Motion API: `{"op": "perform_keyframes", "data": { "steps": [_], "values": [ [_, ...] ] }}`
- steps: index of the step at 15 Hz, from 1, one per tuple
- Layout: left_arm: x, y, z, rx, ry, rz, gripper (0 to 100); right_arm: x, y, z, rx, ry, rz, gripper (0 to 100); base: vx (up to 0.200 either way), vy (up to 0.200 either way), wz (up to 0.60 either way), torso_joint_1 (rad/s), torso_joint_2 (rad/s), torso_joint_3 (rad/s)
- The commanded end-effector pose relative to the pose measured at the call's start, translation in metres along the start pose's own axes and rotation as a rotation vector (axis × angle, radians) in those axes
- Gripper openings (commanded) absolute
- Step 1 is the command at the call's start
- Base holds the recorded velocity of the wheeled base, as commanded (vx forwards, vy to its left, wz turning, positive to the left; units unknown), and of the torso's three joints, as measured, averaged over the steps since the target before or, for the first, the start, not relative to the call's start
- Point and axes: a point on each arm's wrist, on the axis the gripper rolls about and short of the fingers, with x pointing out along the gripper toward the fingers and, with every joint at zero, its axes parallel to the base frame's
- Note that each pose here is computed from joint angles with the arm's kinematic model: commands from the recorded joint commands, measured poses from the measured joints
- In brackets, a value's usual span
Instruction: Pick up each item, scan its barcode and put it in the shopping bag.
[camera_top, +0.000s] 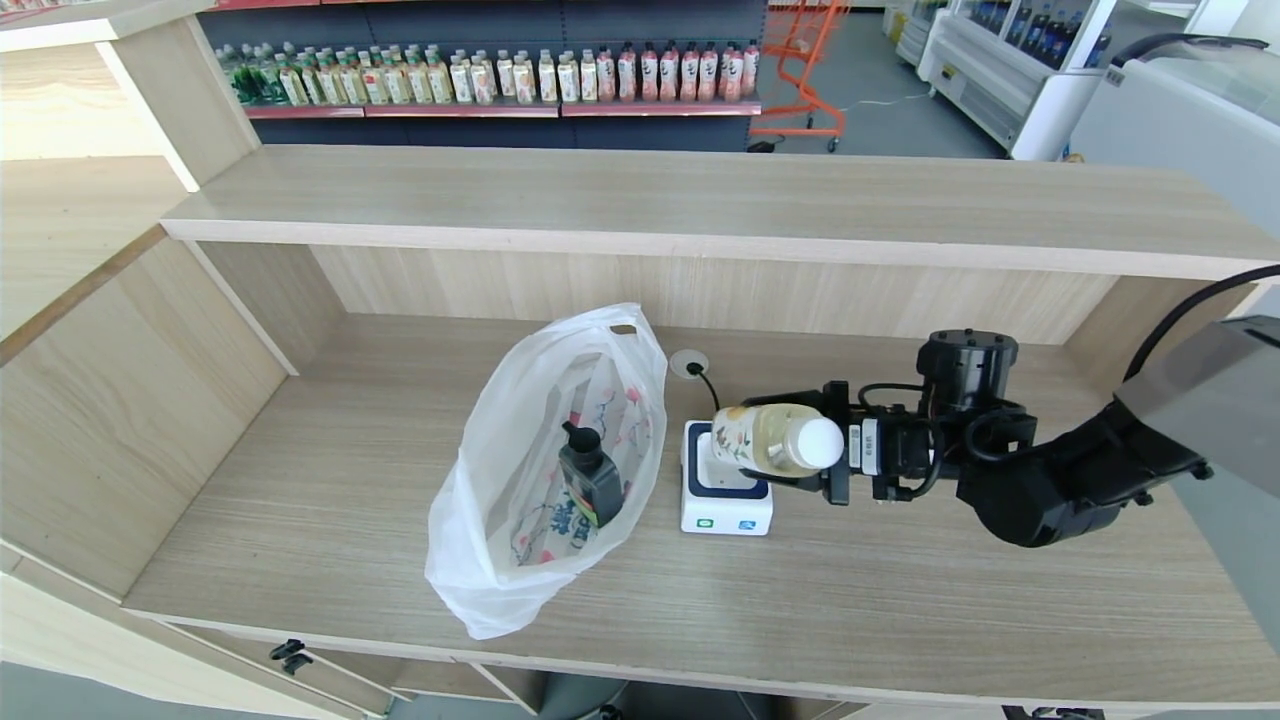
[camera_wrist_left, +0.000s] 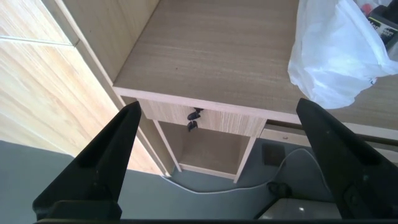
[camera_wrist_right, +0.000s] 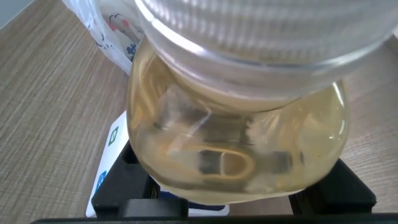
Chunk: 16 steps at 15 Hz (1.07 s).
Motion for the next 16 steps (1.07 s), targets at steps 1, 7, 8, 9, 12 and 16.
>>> {"op": "perform_keyframes", "data": {
  "steps": [1,7,8,9,12,16],
  "values": [
    [0.000,0.000,0.000,0.000,0.000,0.001,100,0.000,0.002,-0.003,0.009,0.004,0.002,0,0.000,0.000,0.00,0.000,0.00,0.000],
    [0.000,0.000,0.000,0.000,0.000,0.001,100,0.001,0.000,-0.015,0.029,0.013,-0.008,0,0.000,0.000,0.00,0.000,0.00,0.000],
    [0.000,0.000,0.000,0.000,0.000,0.001,100,0.001,-0.001,-0.015,0.029,0.013,-0.009,0,0.000,0.000,0.00,0.000,0.00,0.000],
    [0.000,0.000,0.000,0.000,0.001,0.001,100,0.001,-0.002,-0.015,0.026,0.012,-0.011,0,0.000,0.000,0.00,0.000,0.00,0.000],
    [0.000,0.000,0.000,0.000,0.000,0.001,100,0.000,-0.013,-0.007,0.041,-0.006,-0.047,0,0.000,0.000,0.00,0.000,0.00,0.000],
    [0.000,0.000,0.000,0.000,0.000,0.001,100,-0.017,-0.047,0.043,0.207,-0.031,-0.167,0,0.000,0.000,0.00,0.000,0.00,0.000]
  ]
}}
